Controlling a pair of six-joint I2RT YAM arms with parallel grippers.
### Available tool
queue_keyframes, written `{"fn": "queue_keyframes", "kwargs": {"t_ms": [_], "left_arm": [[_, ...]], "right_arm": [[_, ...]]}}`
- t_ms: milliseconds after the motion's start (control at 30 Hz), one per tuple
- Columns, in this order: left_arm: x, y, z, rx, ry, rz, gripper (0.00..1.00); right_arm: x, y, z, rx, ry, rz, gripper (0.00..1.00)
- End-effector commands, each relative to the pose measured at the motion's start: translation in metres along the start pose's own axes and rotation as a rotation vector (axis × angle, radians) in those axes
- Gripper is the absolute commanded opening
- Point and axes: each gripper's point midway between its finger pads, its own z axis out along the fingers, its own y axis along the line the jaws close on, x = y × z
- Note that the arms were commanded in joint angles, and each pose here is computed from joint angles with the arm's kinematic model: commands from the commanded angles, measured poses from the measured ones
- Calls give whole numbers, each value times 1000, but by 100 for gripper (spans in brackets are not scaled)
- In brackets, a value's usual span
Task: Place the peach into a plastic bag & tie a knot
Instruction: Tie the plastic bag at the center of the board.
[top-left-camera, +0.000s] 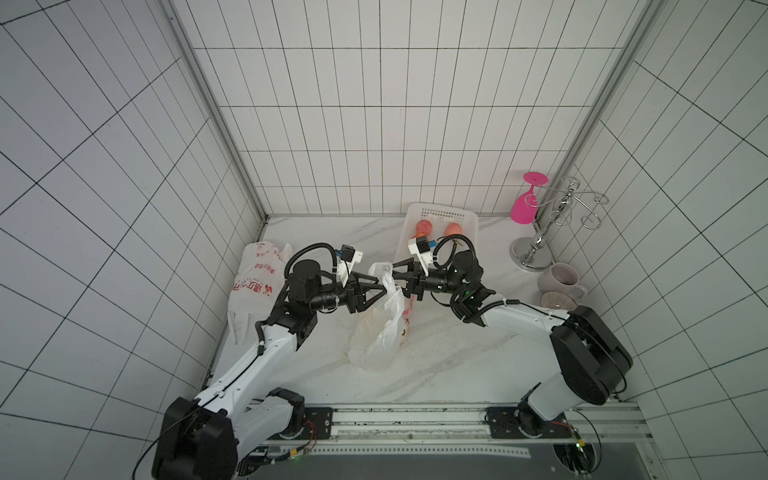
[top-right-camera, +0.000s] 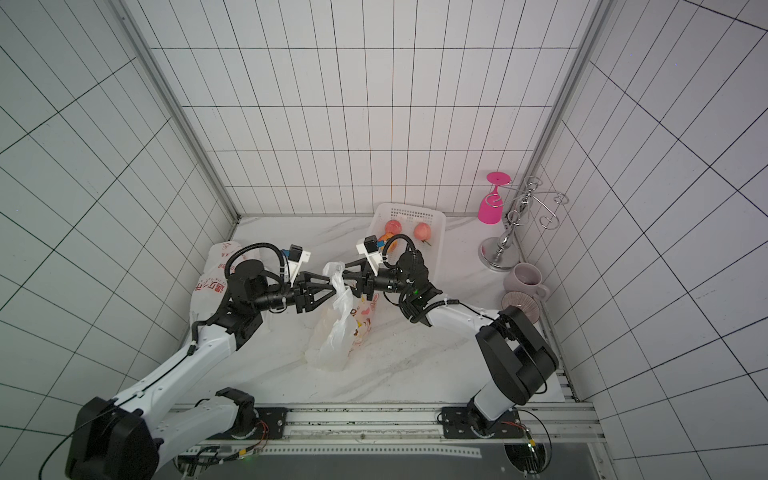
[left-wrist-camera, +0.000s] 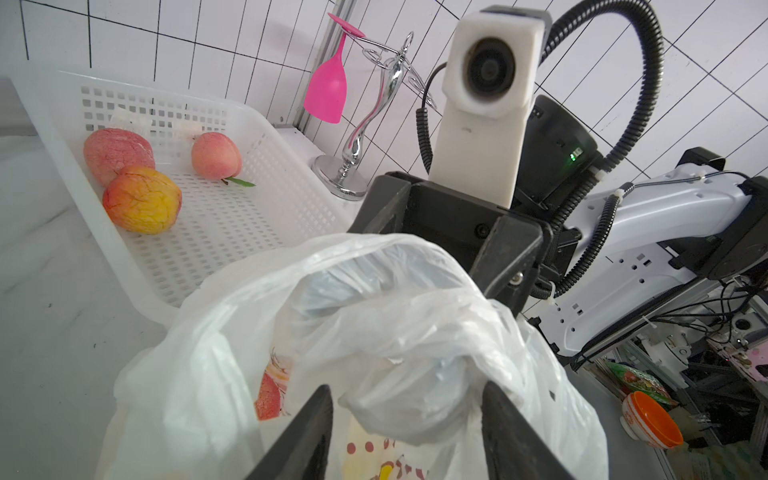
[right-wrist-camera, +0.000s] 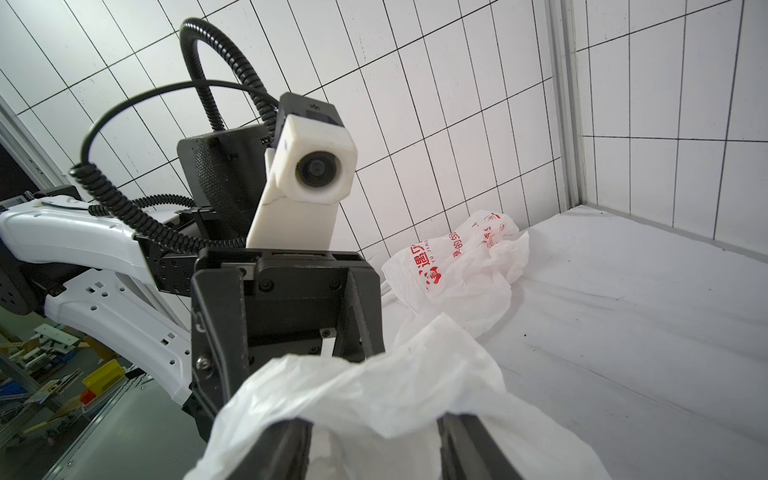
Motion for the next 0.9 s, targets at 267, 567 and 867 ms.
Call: {"fn": "queue_keyframes", "kwargs": {"t_ms": [267,567,867], "left_arm": [[-18,-13,2,70,-35,25,35],[-15,-15,5,90,-30,27,25],[-17,-11,2,57,-38,25,0]], "right_arm": [[-20,17,14,-53,-20,-74,47],[-20,16,16,-53,-26,-61,47],[-17,5,-1,18,-19,-48,48]]}}
